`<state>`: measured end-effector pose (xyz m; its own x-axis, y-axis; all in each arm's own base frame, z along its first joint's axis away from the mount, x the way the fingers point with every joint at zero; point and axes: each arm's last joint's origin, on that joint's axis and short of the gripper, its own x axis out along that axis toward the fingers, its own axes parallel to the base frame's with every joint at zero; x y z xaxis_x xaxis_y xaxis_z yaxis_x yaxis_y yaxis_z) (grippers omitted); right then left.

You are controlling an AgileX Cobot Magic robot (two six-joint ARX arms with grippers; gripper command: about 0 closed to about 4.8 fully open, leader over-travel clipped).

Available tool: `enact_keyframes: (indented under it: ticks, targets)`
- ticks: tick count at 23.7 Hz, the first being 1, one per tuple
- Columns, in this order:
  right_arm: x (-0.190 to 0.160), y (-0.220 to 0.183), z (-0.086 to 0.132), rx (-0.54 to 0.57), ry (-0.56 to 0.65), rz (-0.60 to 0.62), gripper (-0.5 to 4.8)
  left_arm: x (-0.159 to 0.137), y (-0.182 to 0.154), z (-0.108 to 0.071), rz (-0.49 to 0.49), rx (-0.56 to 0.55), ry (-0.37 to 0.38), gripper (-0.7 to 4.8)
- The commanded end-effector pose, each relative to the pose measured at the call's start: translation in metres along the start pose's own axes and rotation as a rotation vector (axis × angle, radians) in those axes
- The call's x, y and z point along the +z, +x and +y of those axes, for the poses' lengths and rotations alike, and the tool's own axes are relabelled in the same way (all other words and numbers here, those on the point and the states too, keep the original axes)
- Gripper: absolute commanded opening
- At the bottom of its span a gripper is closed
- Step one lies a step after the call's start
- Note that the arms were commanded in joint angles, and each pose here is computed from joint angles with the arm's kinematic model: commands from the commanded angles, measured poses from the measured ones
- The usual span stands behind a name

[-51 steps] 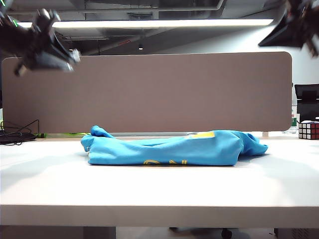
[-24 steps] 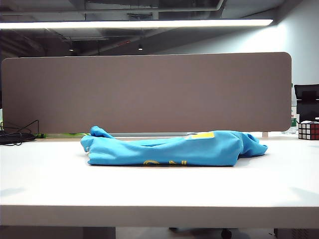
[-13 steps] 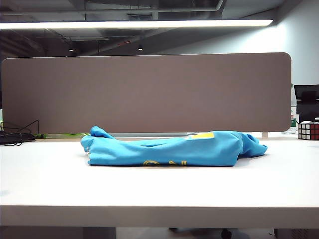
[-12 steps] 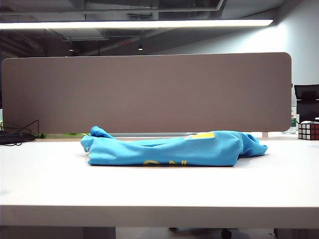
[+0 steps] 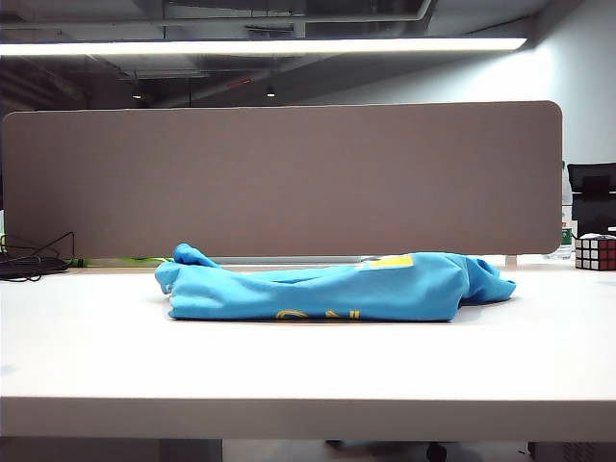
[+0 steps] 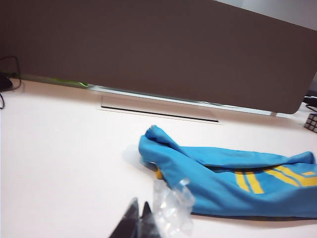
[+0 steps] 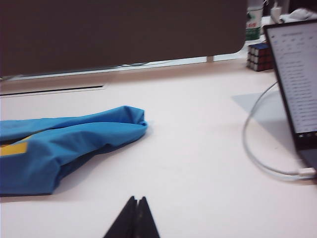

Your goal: Fold the bottom side of the soccer jersey horizontally towards the center, about one-third of the way, then fold the sleeve back towards the center, creating a straight line along the edge of the the soccer jersey, and finally fold the bottom of the soccer jersey up towards the top, creating a neat rectangle.

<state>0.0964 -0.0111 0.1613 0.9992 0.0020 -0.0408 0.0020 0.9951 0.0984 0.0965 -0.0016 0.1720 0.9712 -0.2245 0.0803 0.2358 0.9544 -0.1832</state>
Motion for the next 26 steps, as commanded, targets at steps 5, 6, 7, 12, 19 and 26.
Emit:
enact_keyframes:
  ticks: [5,6,7,12,19,26]
  targets:
    - [0.0024,0.0008,0.0033,-0.037,-0.062,-0.047,-0.02,0.0074,-0.0004,-0.0006,-0.065,0.028,0.126,-0.06]
    - [0.0035,0.0008,0.0045,-0.038,-0.075,-0.059,-0.02,0.0084,-0.0005,-0.0005,-0.076,0.036,0.128,-0.06]
    - [0.0042,0.0009,0.0053,-0.042,-0.077,-0.067,-0.02,0.009,-0.0005,-0.0005,-0.083,0.041,0.129,-0.06]
    - [0.0054,0.0009,0.0072,-0.049,-0.076,-0.082,-0.01,0.0092,-0.0006,-0.0006,-0.085,0.038,0.126,-0.06]
    - [0.0051,0.0009,0.0068,-0.054,-0.076,-0.078,-0.01,0.0038,-0.0003,0.0006,-0.029,0.047,0.111,-0.06]
    - [0.0049,0.0009,0.0068,-0.05,-0.076,-0.075,-0.01,0.0038,-0.0003,0.0006,-0.029,0.047,0.111,-0.06]
